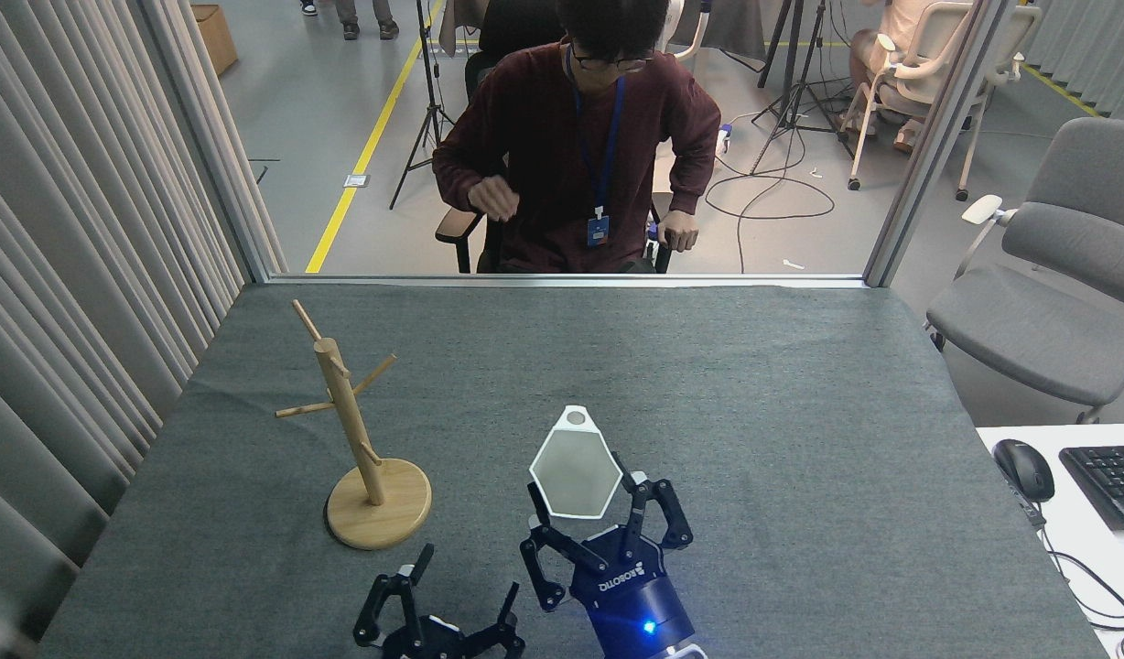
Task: Hang cup on storage rack
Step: 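Grasp the cup with the left gripper beside the right gripper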
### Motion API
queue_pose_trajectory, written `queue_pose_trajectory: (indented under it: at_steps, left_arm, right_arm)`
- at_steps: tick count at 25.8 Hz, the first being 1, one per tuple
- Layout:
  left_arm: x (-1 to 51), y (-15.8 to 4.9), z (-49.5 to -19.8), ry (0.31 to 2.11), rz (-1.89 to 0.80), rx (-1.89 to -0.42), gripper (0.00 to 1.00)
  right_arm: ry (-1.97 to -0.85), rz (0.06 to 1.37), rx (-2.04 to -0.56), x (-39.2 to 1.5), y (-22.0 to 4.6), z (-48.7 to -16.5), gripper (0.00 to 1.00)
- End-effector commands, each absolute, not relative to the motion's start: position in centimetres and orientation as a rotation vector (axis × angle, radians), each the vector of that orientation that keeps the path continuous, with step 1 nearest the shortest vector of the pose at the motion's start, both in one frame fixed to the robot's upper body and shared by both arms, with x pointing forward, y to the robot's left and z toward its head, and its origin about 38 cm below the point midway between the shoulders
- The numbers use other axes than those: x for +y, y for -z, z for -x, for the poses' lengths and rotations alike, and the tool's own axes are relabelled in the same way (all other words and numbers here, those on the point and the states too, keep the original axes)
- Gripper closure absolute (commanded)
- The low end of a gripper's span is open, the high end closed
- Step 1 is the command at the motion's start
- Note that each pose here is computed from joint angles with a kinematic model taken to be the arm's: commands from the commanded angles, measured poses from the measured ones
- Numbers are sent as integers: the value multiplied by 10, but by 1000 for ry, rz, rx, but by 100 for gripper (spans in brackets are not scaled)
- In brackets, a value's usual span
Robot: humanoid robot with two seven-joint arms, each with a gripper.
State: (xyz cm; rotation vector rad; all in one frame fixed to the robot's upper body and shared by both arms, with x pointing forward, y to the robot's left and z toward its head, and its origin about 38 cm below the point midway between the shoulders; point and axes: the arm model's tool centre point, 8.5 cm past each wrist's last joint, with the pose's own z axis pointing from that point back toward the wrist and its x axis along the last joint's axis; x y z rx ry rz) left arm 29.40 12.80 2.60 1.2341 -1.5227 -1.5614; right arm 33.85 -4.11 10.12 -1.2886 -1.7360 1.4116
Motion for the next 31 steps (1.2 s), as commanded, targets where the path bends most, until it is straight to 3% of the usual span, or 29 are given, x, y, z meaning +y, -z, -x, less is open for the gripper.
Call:
queue_pose_trajectory:
  at_steps: [1,12,31]
  left_arm:
    - [103,-24,-287,1591,-1217,-1550,1]
    - [96,-8,-299,1607,-1169,-1523,1]
    - [97,-31,-322,1541,-1200,-1581,1]
  right_arm:
    - [-1453,1270,-1779,-22,-103,-330,41]
    - [-1480,1224,-1769,-17,-90,-305,40]
    - [-1523,1159,-1761,-12,-67,-285,40]
